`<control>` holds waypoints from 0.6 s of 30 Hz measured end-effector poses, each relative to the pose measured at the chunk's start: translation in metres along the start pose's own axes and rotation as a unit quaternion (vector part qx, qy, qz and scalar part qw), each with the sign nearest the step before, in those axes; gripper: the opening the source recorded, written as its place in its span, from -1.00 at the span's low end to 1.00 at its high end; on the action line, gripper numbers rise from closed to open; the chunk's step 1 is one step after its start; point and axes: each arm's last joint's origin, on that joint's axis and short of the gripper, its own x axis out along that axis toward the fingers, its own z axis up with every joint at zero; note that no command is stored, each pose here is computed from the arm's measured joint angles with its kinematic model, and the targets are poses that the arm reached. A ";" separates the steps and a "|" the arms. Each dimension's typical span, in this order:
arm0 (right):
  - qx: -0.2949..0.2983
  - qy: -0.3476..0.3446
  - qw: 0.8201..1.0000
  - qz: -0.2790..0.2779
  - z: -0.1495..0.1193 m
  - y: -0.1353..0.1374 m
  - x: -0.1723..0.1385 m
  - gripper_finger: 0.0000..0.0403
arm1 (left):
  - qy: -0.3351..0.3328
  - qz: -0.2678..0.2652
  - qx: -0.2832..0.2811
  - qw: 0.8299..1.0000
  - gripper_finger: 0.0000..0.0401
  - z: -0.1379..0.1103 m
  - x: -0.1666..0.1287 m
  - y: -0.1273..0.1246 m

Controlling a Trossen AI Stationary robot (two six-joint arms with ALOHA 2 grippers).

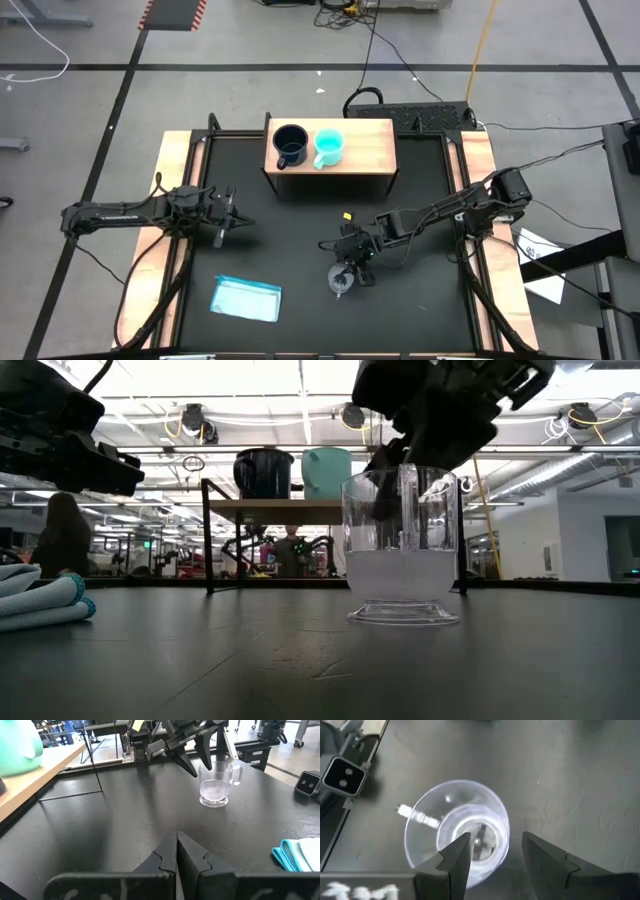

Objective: Stack small to large cups/mugs on shelf
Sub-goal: Put the transparent mug on the shelf

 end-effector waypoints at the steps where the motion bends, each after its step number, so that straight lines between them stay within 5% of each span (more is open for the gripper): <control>1: -0.001 -0.003 1.000 0.000 0.000 0.000 0.001 -0.16 | 0.000 0.000 0.000 1.000 -0.96 0.000 0.000 0.000; 18: -0.017 0.001 1.000 0.000 0.000 0.000 0.002 -0.16 | 0.000 0.000 -0.001 1.000 -0.96 0.000 0.000 0.000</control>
